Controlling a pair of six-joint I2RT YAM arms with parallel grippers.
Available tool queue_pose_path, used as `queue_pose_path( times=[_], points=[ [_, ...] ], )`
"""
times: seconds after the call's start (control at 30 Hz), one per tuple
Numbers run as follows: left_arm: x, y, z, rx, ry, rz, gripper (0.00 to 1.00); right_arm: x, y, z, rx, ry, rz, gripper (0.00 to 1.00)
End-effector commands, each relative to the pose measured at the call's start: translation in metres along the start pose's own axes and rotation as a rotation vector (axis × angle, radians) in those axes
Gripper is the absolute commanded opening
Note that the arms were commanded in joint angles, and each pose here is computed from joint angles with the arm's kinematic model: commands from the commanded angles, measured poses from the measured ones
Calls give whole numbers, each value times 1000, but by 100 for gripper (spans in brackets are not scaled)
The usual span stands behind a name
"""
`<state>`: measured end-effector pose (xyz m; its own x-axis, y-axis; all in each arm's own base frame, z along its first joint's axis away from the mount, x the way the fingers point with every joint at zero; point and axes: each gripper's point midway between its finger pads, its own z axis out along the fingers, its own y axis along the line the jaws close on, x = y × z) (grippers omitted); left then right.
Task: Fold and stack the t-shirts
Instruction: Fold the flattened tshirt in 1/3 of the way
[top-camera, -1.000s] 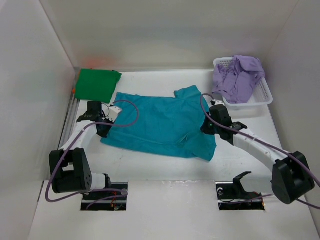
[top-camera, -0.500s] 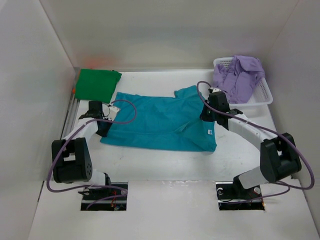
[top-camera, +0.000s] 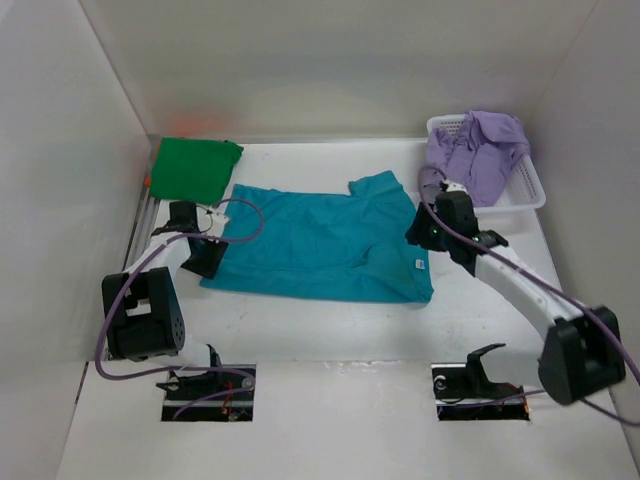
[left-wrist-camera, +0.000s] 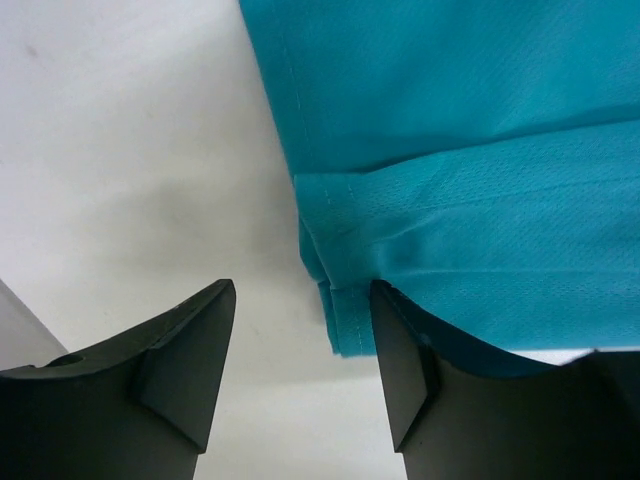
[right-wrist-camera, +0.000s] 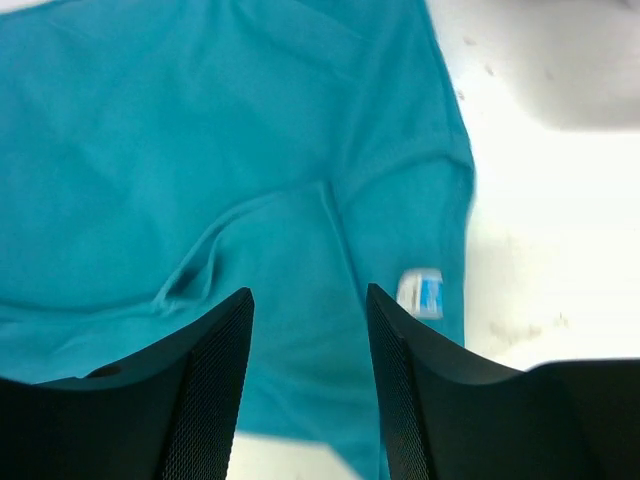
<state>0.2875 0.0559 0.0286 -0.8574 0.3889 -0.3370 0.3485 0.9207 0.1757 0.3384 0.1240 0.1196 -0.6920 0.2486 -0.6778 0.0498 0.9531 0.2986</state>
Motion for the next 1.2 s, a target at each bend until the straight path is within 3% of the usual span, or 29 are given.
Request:
queue_pose_path(
  times=[0.0, 0.13, 0.33, 0.43, 0.57, 0.67, 0.77, 0.8, 0.83, 0.9, 1.17],
  points=[
    [-4, -8, -14, 61, -22, -27, 55, 37, -24, -28, 79, 57, 135, 54],
    [5, -17, 0, 103, 35, -39, 55, 100, -30, -38, 98, 208, 177, 59],
    [8, -21, 16, 140, 93, -67, 48, 129, -29, -39, 66, 254, 244, 58],
    [9, -26, 20, 156, 106, -62, 37, 134, -26, -33, 52, 267, 249, 45],
    [11, -28, 22, 157, 108, -56, 17, 130, -27, -27, 46, 259, 252, 16],
    [13, -29, 22, 151, 107, -55, 10, 123, -27, -28, 47, 234, 246, 7],
    [15, -29, 21, 147, 109, -53, 8, 114, -28, -31, 48, 204, 240, 7],
    [16, -29, 21, 148, 109, -52, 8, 111, -28, -32, 44, 192, 234, 13],
    [15, -29, 21, 146, 106, -52, 8, 108, -27, -33, 36, 184, 227, 24],
    [14, -29, 21, 146, 105, -50, 8, 104, -22, -35, 8, 173, 219, 33],
    [15, -30, 22, 147, 107, -52, 8, 109, -17, -28, 5, 204, 203, 23]
  ],
)
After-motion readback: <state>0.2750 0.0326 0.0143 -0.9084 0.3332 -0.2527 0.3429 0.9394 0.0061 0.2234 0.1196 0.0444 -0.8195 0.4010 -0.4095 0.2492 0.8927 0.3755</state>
